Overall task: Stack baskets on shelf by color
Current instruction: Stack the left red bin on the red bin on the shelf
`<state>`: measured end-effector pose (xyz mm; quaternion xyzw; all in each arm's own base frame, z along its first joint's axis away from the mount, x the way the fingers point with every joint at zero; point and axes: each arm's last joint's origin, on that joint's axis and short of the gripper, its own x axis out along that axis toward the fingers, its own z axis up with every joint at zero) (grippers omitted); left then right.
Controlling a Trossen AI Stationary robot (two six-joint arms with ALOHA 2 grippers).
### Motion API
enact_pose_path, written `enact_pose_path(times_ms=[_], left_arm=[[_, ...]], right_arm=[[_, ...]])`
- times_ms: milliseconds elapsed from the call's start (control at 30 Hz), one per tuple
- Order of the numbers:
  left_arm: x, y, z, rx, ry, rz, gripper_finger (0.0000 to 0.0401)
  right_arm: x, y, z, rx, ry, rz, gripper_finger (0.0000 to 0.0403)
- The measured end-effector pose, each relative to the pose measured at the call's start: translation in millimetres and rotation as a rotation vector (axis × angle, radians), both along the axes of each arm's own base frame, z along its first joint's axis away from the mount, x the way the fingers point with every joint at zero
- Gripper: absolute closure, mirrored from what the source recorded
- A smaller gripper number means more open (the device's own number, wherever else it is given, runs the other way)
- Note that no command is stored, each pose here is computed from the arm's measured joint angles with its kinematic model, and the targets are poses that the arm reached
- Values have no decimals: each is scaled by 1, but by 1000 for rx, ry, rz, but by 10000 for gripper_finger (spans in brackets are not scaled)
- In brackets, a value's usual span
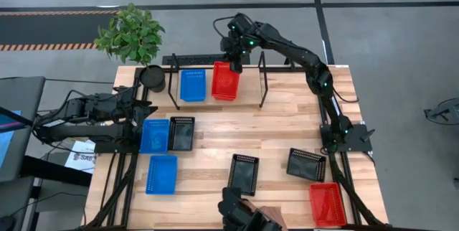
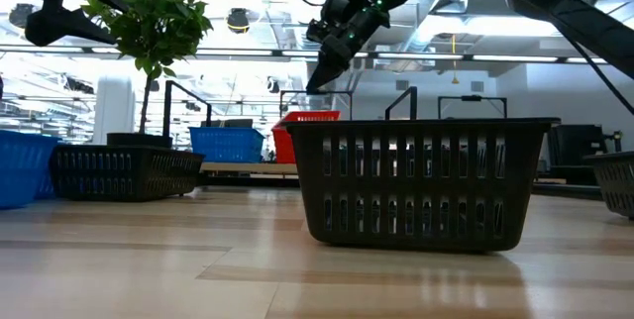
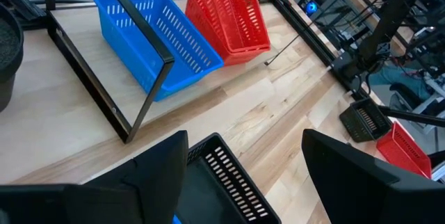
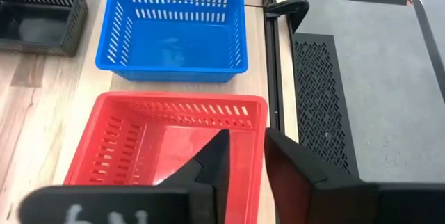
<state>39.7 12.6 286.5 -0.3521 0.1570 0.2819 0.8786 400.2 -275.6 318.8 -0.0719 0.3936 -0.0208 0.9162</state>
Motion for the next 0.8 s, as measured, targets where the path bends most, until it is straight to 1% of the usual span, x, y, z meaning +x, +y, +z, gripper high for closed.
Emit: enact_pose_path(times_ms=[100,200,267,333,400,533,633,700,800], left_arm=[[0,0,0,0,0,0,132],[0,0,0,2,1,-1,132],[0,0,0,4,2,-1,132],[0,0,0,5,2,-2,132],[0,0,0,5,2,-2,132],[0,0,0,18,8,-8,132],[0,0,0,19,9,-7,132],[0,0,0,19,9,-6,132],[0,0,0,19,9,-6,132]], right_arm=[[1,0,0,-13,-2,-7,267],[5,1,3,-68,-4,-40,246],[6,2,7,-81,-26,-56,239],[8,6,10,-61,-60,-28,240],[7,6,10,-30,-68,-12,252],[8,-2,1,-3,-46,-87,306],[9,-8,-11,-11,-6,-149,347],[15,-9,-16,-44,-6,-172,369],[21,-7,-27,-37,21,-161,392]])
